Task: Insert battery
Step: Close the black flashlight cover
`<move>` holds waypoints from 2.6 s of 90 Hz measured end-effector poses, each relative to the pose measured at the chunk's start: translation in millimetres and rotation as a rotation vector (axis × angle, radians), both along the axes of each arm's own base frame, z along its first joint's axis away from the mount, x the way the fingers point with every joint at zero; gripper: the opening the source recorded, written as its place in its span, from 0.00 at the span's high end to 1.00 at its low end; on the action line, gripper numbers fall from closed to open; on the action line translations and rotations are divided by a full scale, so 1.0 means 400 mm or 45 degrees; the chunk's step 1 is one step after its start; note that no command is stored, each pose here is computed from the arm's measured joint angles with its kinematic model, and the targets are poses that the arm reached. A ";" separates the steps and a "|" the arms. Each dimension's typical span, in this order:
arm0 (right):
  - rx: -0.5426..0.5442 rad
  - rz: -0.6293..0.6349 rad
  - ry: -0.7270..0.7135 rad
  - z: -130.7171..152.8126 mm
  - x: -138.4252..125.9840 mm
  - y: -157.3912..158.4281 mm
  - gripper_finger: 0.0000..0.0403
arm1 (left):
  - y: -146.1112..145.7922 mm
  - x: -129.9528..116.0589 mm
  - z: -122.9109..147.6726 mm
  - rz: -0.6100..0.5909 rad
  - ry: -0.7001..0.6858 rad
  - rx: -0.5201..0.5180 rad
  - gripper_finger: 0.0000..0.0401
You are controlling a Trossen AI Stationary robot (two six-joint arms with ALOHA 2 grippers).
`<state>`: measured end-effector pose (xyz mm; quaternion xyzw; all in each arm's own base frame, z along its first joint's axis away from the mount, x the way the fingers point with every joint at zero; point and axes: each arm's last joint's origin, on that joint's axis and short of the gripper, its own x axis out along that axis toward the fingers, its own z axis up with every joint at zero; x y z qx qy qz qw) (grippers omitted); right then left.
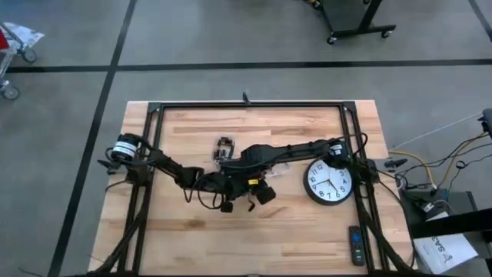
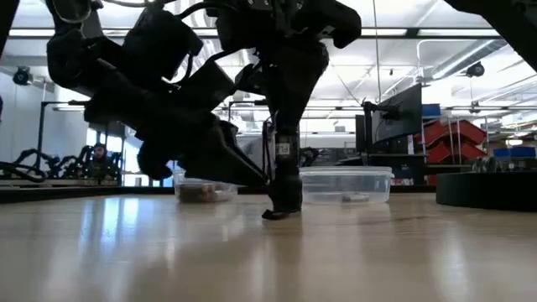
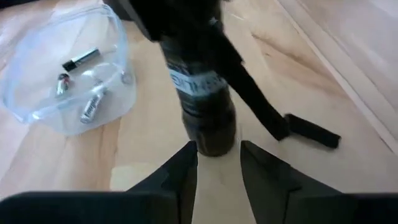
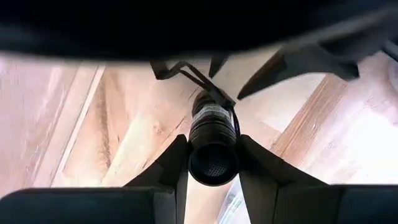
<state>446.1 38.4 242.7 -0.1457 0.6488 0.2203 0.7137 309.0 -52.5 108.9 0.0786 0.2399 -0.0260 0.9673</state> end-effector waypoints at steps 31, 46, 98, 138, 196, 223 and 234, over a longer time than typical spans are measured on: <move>-0.029 0.000 -0.028 -0.003 0.005 -0.002 0.79 | -0.002 -0.029 -0.003 0.007 -0.217 -0.083 0.76; -0.022 0.003 -0.033 -0.003 0.006 0.000 0.79 | 0.002 -0.026 -0.023 -0.006 -0.245 -0.043 0.75; -0.009 0.084 -0.105 -0.003 0.017 0.022 0.79 | 0.106 -0.042 -0.051 -0.231 -0.368 -0.231 0.71; -0.011 0.198 -0.116 -0.005 0.015 0.045 0.79 | 0.122 0.020 -0.065 -0.467 -0.374 -0.319 0.75; -0.012 0.182 -0.115 -0.006 0.014 0.056 0.79 | 0.125 0.040 -0.078 -0.469 -0.408 -0.326 0.70; -0.030 0.176 -0.133 -0.005 0.017 0.052 0.79 | 0.129 0.012 -0.081 -0.383 -0.481 -0.276 0.71; -0.044 0.175 -0.135 -0.005 0.018 0.051 0.79 | 0.128 0.003 -0.092 -0.346 -0.530 -0.257 0.72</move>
